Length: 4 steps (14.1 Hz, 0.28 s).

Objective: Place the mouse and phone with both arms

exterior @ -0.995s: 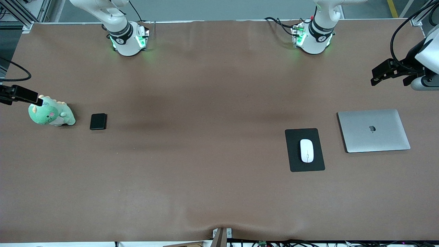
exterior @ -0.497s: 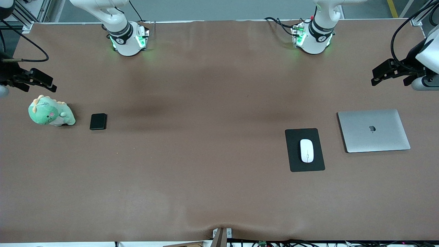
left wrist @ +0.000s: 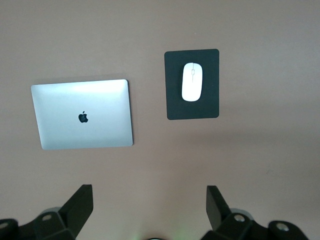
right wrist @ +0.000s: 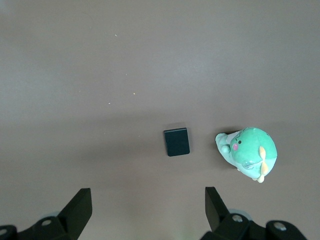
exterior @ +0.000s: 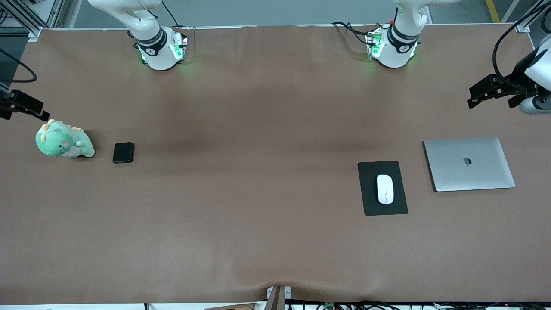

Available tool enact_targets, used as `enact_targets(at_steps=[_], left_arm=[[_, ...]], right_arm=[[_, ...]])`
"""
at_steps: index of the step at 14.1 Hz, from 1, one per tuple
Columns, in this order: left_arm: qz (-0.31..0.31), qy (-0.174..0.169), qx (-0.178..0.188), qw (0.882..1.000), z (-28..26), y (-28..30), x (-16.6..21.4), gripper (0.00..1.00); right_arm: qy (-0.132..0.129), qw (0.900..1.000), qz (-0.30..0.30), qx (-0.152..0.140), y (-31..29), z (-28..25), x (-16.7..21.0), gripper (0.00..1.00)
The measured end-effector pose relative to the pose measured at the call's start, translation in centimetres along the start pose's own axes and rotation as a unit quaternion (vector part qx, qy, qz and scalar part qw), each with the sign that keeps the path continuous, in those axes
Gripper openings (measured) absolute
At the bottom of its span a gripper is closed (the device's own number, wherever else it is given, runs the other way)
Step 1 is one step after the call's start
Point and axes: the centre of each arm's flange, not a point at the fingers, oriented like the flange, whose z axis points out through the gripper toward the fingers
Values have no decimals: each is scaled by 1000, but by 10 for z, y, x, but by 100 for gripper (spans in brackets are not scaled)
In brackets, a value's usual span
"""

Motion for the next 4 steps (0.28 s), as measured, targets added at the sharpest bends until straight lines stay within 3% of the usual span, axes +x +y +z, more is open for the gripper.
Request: enact_targets(at_steps=[4], left_arm=[[0, 0, 0, 1000, 0, 0, 0, 100]], right_arm=[[-5, 1000, -1, -1, -2, 0, 3, 100]])
